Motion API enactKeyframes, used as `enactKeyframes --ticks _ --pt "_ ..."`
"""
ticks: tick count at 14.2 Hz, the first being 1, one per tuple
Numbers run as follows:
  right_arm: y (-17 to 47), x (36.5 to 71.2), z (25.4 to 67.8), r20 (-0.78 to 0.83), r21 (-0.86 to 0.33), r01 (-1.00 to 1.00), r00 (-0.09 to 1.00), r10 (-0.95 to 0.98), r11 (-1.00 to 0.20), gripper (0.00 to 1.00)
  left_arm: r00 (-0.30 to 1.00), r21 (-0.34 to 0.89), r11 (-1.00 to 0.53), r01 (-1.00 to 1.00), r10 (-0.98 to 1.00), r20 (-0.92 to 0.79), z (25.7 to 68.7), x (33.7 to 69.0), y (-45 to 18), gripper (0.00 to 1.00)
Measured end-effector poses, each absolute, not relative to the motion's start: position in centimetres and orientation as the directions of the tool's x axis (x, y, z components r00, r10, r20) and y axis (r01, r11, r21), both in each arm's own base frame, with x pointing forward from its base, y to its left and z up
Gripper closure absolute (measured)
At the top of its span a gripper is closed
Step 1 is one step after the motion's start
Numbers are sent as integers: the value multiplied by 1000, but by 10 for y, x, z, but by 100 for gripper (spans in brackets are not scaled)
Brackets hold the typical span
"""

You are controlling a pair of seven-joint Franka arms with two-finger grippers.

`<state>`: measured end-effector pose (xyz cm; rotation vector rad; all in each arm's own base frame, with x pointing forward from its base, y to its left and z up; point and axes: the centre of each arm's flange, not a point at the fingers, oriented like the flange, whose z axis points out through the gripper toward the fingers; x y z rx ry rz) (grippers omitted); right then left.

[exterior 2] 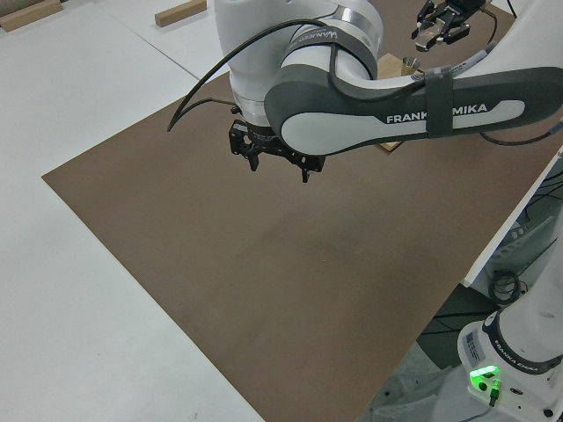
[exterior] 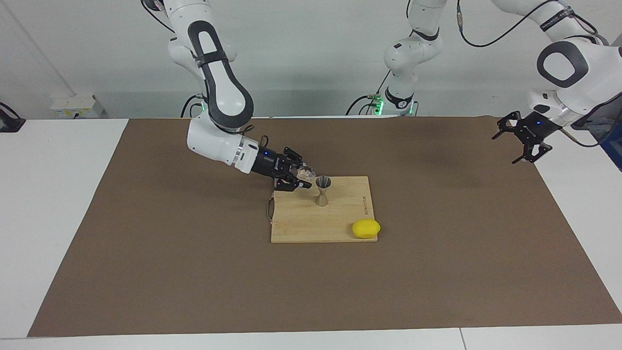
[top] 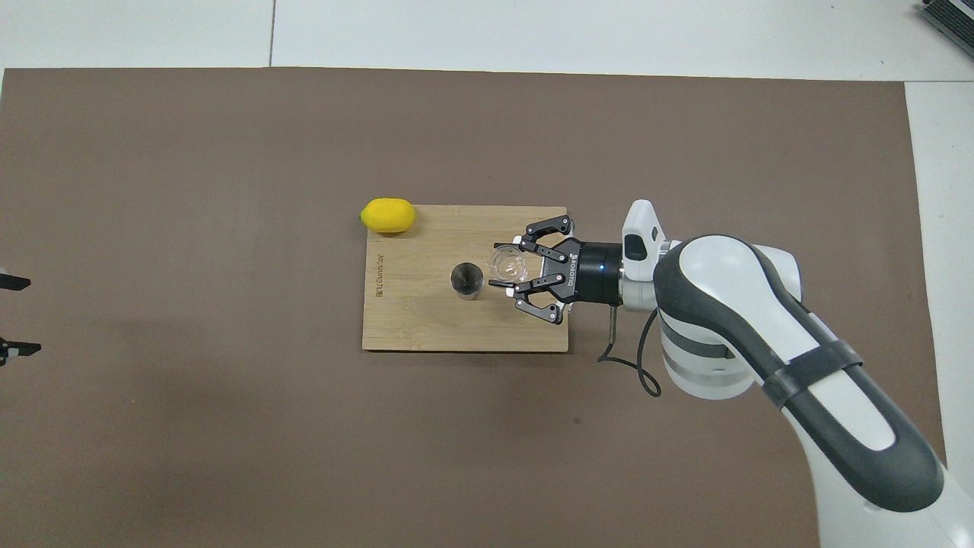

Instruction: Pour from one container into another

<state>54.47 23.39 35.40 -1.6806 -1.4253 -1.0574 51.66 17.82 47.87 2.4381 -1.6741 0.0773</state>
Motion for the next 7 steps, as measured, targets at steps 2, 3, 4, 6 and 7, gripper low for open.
enactKeyframes --ticks 2,3,4,6,7 --pt "234 545 354 896 0 983 81 437 -182 51 367 91 -358 -929 -923 115 481 521 175 0" --pt "234 545 354 894 -1 982 85 440 -187 51 398 85 -391 -917 -911 105 483 525 167 0" --pt "237 544 354 893 -1 983 84 442 -186 51 449 81 -443 -893 -888 94 487 529 157 0" --pt "240 544 355 889 6 982 82 450 -191 51 536 66 -533 -844 -840 81 500 535 132 0" --pt "241 543 355 887 9 981 82 454 -194 51 571 59 -568 -821 -817 80 507 537 117 0"
